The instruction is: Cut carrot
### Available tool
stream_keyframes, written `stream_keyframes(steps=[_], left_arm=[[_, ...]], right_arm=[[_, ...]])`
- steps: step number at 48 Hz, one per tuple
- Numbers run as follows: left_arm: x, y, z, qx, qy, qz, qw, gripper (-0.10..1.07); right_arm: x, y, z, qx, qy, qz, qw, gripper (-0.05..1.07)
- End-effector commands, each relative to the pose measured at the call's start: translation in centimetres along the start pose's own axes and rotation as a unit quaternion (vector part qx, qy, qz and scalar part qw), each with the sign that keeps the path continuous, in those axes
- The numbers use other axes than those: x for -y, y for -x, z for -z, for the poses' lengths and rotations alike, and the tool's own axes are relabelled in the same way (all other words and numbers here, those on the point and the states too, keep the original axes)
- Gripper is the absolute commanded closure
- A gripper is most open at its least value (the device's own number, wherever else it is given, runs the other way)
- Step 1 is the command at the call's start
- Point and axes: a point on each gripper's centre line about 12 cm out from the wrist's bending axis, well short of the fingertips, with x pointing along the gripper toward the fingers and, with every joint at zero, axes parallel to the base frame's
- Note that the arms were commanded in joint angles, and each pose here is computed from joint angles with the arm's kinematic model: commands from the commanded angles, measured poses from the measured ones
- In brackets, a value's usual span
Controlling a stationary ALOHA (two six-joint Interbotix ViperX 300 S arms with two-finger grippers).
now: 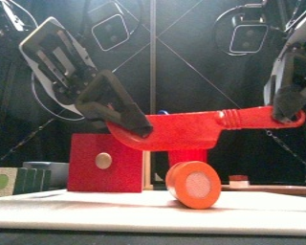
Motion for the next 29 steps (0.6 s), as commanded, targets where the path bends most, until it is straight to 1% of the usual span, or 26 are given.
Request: stream_keyframes(steps=[1,12,21,29], left_arm=[[0.47,-0.28,-0.41,0.0,-0.011,0.006,0.9999,0.72],[0.57,-0.54,-0.58,-0.009,-0.014,0.007,0.9998,0.72],[0.51,-0.89,-0.05,-0.017,-0.013,0.006,0.9997,0.72],[0.51,-0.99,0.03,-0.018,-0.013,0.006,0.9997,0.72]], right_arm=[[-0.48,0.01,0.59,-0.014,0.007,-0.002,0.9999,0.76],[-0.23,-0.03,1.13,-0.029,0.008,0.006,0.9995,0.76],[-0.15,-0.02,1.0,-0.029,0.022,0.009,0.9993,0.76],[-0.05,-0.02,0.8,-0.026,0.034,0.011,0.999,0.76]])
